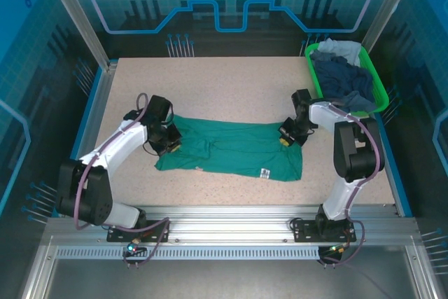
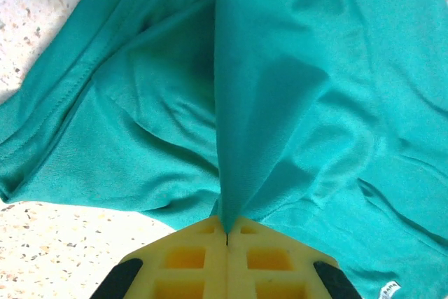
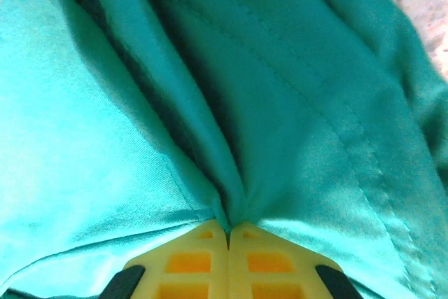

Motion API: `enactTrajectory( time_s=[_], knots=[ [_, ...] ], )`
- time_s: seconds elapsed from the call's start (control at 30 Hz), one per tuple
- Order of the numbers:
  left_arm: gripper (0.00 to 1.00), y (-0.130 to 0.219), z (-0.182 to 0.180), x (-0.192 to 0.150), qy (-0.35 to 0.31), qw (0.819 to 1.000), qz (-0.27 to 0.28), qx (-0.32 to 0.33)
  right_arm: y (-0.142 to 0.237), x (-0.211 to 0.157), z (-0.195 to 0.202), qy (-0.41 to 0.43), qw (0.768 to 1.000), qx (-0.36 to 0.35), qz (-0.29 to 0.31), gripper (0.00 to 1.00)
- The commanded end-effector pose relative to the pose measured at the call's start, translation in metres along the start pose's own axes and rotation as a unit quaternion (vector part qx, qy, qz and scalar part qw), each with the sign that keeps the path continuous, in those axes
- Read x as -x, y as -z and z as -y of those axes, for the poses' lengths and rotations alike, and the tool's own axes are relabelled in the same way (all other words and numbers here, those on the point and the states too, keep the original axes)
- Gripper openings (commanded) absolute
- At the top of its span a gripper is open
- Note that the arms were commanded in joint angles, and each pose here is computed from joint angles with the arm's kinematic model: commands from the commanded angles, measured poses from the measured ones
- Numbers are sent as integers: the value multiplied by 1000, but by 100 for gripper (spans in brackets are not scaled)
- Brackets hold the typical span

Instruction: Fold and stack the t-shirts

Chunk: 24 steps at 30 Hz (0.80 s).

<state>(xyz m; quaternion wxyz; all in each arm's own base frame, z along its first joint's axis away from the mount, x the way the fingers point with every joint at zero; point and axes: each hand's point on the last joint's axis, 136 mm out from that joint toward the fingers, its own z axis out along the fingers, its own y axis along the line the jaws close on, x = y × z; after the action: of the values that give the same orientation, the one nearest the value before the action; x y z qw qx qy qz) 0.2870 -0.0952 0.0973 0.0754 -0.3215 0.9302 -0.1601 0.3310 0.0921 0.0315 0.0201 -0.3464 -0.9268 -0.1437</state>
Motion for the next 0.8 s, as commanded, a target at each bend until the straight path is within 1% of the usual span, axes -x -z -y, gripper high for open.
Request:
enactTrajectory(
  time_s=[0.0, 0.27, 0.53, 0.77],
  knots=[
    [0, 14, 4, 2, 16, 1000, 6, -5, 16, -3, 3, 3, 1000, -12, 1, 9],
    [0, 11, 5, 1, 20, 1000, 1, -8, 4, 0, 3, -4, 1000, -19, -9, 13],
    [0, 13, 3, -2, 22, 1000, 1, -10, 1, 6, -6, 0, 1000, -17, -9, 13],
    [0, 12, 2, -3, 24, 1000, 2, -12, 2, 7, -5, 4, 1000, -28, -10, 15]
  ],
)
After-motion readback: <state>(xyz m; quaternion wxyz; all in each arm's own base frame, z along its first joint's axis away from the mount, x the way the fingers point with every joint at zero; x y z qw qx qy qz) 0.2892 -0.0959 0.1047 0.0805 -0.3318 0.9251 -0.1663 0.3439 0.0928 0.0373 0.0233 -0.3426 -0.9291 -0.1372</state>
